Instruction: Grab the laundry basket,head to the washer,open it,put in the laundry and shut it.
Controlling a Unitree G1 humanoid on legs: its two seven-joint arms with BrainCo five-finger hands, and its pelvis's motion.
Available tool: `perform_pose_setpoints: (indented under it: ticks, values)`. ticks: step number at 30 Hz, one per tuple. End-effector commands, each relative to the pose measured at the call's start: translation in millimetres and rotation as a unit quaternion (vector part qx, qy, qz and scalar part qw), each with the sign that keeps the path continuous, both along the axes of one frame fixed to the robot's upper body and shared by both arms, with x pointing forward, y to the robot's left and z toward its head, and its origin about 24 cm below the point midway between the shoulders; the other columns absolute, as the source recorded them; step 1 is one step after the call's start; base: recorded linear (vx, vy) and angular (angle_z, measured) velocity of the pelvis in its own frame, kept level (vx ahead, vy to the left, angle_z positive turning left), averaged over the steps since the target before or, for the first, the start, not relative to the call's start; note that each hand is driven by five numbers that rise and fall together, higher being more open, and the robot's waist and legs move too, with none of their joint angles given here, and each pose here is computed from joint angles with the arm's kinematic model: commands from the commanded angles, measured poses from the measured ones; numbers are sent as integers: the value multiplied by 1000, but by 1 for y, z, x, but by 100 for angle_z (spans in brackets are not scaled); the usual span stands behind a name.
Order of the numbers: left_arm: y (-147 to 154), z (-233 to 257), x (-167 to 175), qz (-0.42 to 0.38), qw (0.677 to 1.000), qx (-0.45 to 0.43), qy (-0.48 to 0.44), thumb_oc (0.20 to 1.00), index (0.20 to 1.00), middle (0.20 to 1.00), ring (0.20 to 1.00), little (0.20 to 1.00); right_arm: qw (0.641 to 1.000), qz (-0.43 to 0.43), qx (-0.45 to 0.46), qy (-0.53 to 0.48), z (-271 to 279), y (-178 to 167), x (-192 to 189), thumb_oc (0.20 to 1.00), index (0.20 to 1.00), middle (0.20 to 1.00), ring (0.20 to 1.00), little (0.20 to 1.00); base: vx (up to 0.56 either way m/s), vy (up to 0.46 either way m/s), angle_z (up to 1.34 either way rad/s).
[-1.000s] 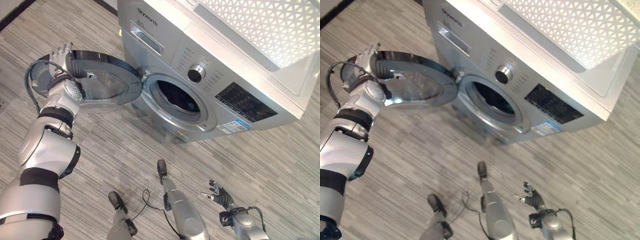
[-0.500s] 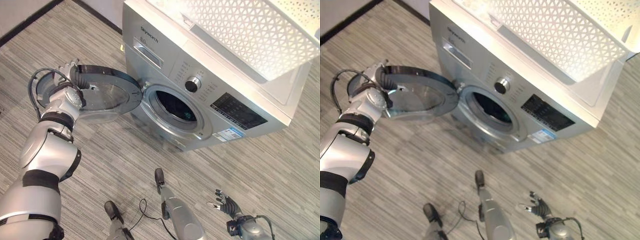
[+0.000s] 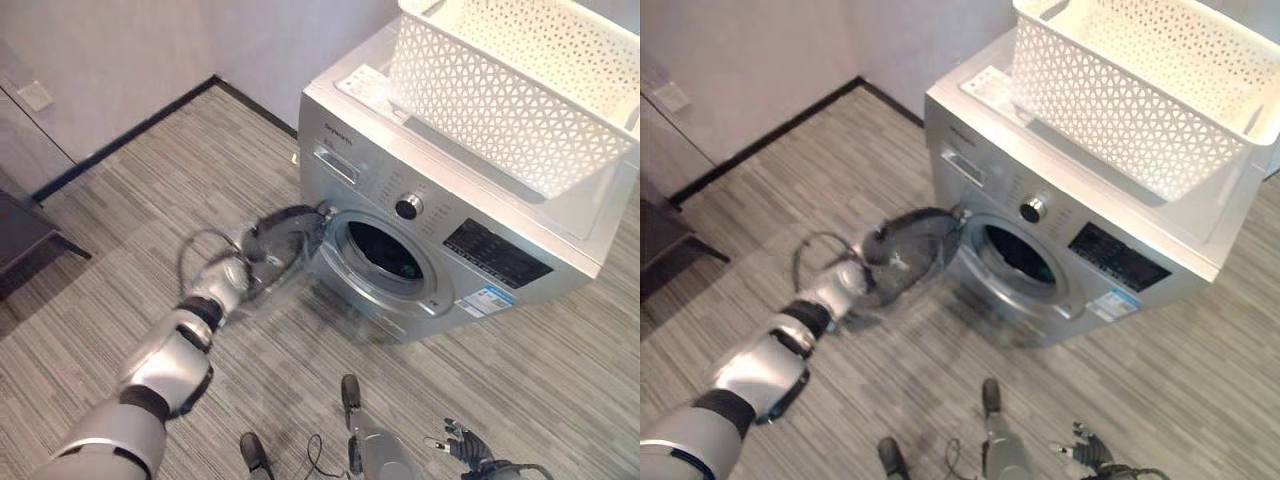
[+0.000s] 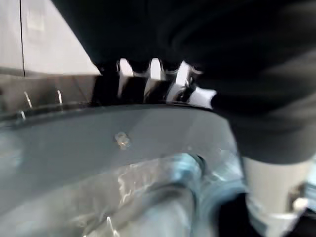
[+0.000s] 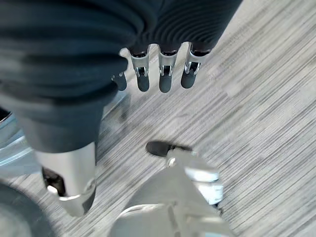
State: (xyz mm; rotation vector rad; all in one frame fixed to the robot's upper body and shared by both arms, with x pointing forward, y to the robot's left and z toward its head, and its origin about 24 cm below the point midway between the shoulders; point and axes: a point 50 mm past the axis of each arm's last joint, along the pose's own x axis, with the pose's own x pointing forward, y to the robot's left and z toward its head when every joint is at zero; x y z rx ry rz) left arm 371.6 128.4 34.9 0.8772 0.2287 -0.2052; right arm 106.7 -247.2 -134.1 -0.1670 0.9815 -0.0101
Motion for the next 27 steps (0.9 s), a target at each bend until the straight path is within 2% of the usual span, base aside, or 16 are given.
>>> perform_pose_setpoints:
  ticks: [1,4,7,14,17,20,21,22,27]
  values:
    - [-114,-77,-81,-140,959,-141,203,1000,1000,1000,1000,1000,999,-13,-29,-8,5,-12,15,1000,1000,1000,1000,1000,36,9,-2]
    - [-139,-60,-82,-166,953,-194,161,1000,1000,1000,1000,1000,999,-26,-34,3,1,-14,9,1000,1000,1000,1000,1000,10,8,-4]
    - [-146,-51,-84,-182,943,-238,146,1000,1000,1000,1000,1000,999,-31,-34,13,-2,-15,3,1000,1000,1000,1000,1000,6,5,-16]
    - [-140,-39,-89,-223,928,-276,113,1000,1000,1000,1000,1000,998,-47,-25,38,-10,-10,-10,1000,1000,1000,1000,1000,3,-2,-1]
    - [-128,-40,-93,-239,926,-274,105,1000,1000,1000,1000,1000,998,-46,-20,38,-12,-7,-13,1000,1000,1000,1000,1000,0,0,0]
    - [-99,-49,-105,-241,925,-274,102,1000,1000,1000,1000,1000,998,-47,-16,36,-13,-5,-15,1000,1000,1000,1000,1000,9,-9,8]
    - [-98,-50,-105,-241,925,-274,102,1000,1000,1000,1000,1000,998,-47,-16,36,-13,-5,-15,1000,1000,1000,1000,1000,0,0,0]
    - [-83,-63,-113,-215,931,-272,116,1000,1000,1000,1000,1000,997,-54,-17,45,-16,-2,-18,1000,1000,1000,1000,1000,0,0,0]
    - [-60,-86,-124,-164,940,-260,146,1000,1000,1000,1000,1000,996,-67,-18,62,-21,1,-22,1000,1000,1000,1000,1000,0,-5,6]
